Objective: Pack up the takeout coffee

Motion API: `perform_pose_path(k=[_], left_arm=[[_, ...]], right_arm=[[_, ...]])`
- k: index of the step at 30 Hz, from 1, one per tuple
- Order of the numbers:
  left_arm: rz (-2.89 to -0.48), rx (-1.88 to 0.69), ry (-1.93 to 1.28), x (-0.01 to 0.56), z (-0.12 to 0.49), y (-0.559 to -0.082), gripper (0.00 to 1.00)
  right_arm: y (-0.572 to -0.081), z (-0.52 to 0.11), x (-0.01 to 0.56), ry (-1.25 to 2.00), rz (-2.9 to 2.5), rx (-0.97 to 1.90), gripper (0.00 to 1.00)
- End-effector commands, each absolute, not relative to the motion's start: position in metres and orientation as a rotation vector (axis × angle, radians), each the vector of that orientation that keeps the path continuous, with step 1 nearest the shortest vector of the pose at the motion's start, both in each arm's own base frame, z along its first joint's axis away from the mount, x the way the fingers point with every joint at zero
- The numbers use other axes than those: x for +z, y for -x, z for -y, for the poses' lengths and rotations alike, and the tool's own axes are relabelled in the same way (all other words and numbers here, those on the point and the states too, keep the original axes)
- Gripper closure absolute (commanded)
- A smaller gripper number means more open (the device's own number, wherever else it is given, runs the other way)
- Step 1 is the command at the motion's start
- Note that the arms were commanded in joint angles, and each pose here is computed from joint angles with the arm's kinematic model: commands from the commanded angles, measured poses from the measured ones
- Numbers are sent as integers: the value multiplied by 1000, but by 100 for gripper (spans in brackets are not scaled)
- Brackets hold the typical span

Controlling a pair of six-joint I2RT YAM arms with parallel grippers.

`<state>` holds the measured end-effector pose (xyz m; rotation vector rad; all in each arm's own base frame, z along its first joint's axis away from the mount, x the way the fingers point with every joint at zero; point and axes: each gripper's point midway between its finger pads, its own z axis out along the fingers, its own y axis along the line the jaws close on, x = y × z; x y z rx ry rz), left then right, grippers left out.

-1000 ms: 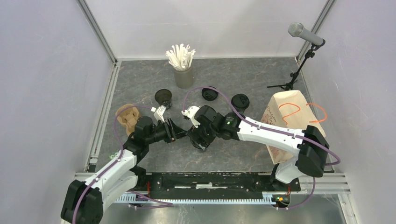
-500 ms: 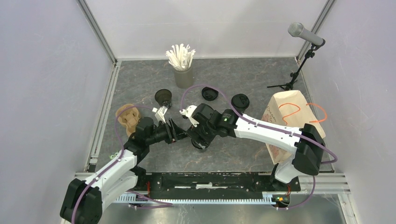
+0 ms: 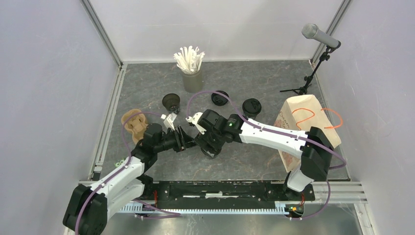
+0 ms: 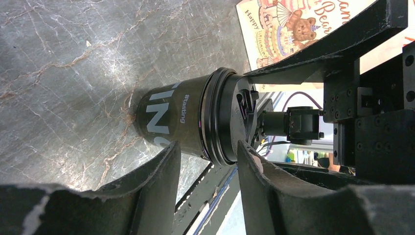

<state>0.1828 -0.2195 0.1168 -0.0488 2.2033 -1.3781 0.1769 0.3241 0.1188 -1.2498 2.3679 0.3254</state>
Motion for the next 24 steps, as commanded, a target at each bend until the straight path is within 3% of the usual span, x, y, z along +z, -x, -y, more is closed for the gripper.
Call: perform_pose_path(k=[1,17,24], left_arm=[[-2170,-1380,36,120,222,-187,47],[-2199,-1378,7,112,229,-186,43],[-2177,-1379,-2,118,230,-187,30]], right_arm=[[-181,-338,133,1249,-2318,369,20],[-185,-342,141,1248,-2288,375,10],[-186,-344,143,1249,-2268,384,10]])
